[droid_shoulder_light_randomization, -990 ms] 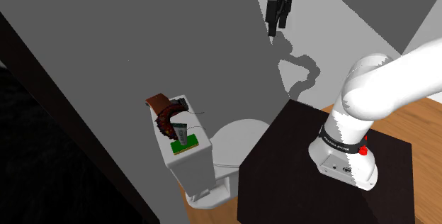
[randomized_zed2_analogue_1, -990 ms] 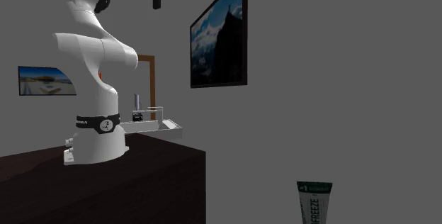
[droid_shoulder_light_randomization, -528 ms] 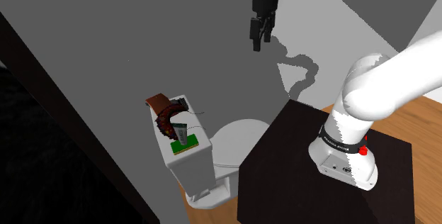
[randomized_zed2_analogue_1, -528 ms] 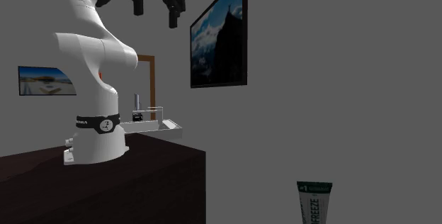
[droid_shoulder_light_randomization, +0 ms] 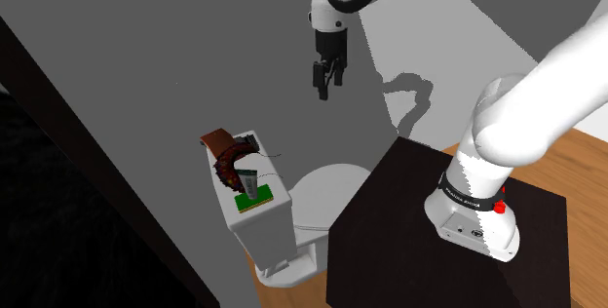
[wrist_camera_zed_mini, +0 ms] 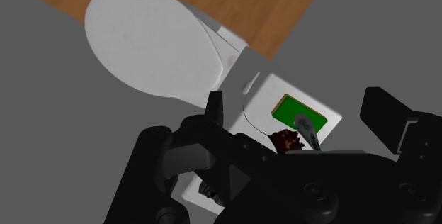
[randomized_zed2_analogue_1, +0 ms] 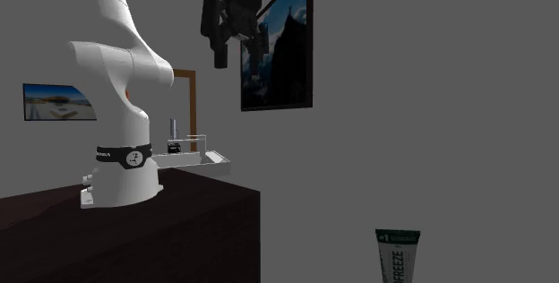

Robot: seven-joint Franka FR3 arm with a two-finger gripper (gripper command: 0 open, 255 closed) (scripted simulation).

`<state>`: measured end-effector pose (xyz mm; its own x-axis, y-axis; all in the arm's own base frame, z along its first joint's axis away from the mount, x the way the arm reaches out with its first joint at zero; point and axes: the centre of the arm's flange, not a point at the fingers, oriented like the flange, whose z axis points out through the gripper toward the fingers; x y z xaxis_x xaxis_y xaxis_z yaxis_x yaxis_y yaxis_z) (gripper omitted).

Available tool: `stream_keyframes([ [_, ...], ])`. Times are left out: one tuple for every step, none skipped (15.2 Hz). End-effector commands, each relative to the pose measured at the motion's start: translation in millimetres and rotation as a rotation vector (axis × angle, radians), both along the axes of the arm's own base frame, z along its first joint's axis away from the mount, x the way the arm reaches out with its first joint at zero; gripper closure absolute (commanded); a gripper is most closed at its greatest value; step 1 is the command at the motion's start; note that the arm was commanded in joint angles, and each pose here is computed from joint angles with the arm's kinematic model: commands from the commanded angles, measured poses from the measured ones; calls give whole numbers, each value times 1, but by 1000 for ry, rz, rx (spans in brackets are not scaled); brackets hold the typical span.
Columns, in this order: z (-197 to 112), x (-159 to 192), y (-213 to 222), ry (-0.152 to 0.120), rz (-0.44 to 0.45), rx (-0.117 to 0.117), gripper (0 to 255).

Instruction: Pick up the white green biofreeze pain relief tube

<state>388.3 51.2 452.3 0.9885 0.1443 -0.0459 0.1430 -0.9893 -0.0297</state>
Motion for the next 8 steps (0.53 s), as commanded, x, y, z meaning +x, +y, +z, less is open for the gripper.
stream_keyframes([
  [-19,16,10,-2,9,2,0],
  [-29,23,15,-2,14,3,0],
  [-39,30,20,-2,19,4,0],
  [-48,38,26,-1,24,5,0],
  [-58,45,31,-1,29,6,0],
  [-68,52,37,-1,33,7,0],
  [-78,59,42,-1,38,8,0],
  [-87,66,47,-1,43,9,0],
])
